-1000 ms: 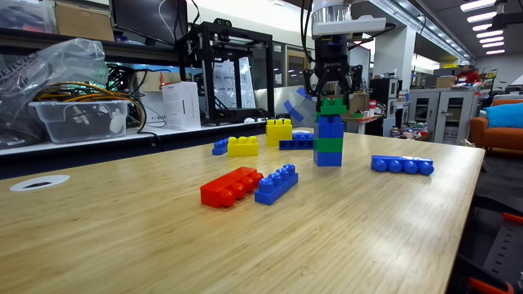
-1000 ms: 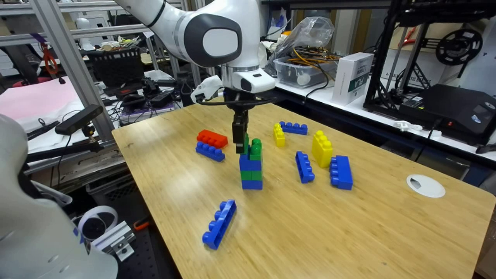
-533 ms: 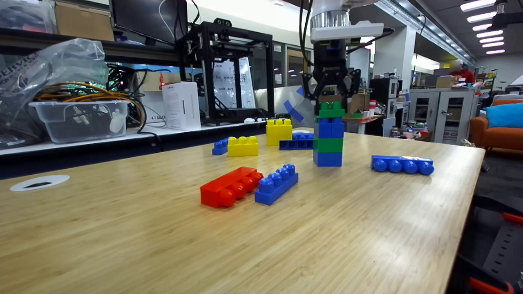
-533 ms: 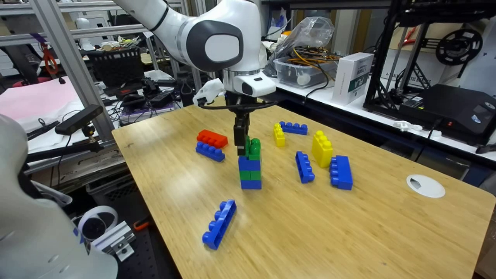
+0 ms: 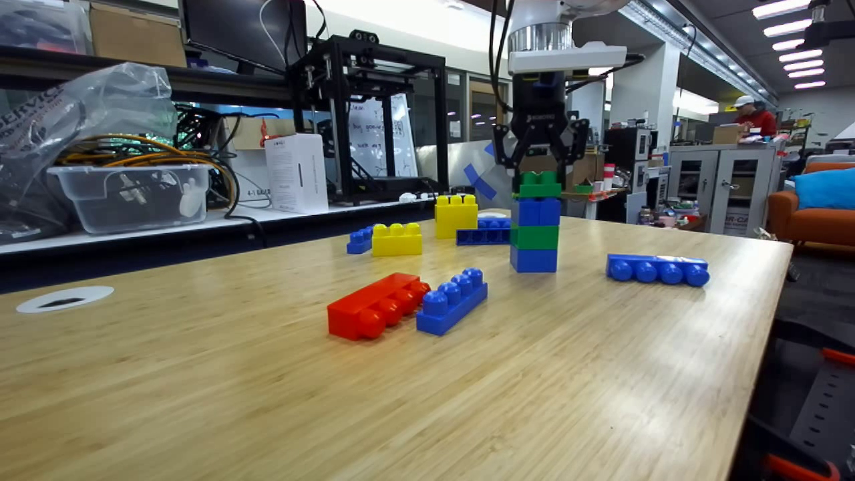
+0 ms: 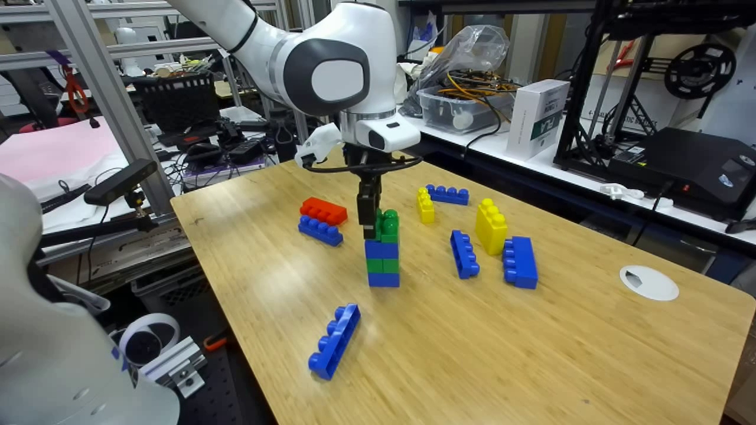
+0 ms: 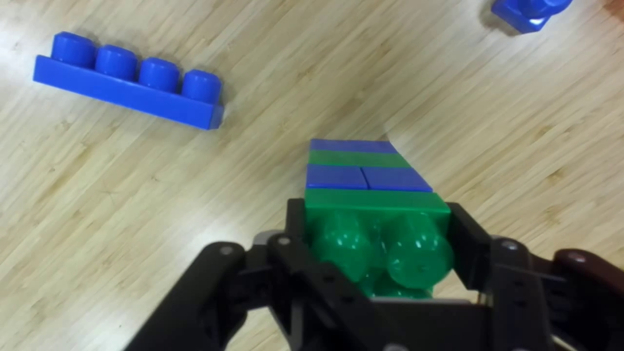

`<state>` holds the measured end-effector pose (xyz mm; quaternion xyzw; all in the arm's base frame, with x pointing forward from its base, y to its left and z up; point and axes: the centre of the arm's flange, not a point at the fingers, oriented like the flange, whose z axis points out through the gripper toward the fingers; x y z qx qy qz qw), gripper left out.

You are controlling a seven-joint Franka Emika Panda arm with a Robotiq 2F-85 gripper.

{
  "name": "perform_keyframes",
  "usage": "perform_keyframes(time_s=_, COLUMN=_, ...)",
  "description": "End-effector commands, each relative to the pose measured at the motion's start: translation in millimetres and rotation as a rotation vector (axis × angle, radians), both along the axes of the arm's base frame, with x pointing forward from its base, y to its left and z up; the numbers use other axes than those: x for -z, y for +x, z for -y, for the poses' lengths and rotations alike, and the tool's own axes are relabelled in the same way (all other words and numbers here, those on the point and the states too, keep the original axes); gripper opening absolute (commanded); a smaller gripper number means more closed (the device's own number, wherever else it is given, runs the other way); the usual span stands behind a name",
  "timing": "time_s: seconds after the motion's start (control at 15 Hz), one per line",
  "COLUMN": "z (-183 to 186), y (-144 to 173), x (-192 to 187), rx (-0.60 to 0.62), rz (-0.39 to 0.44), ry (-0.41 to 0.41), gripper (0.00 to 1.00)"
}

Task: Pick up the green LEGO block and stack it on top of the purple LEGO blocks

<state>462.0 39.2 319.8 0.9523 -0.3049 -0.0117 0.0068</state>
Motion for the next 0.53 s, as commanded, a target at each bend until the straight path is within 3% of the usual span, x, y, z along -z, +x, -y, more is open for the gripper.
perform_keyframes(time_s=0.0, z=-1.6, y=2.1, x=13.4, rx=0.007, rz=0.030, ry=-0.011, gripper=0.44)
perform_keyframes(time_s=0.47, z=-3.7, y=2.7, x=21.2, rx=-0.012, rz=0.071, ry=-0.032, gripper=0.44)
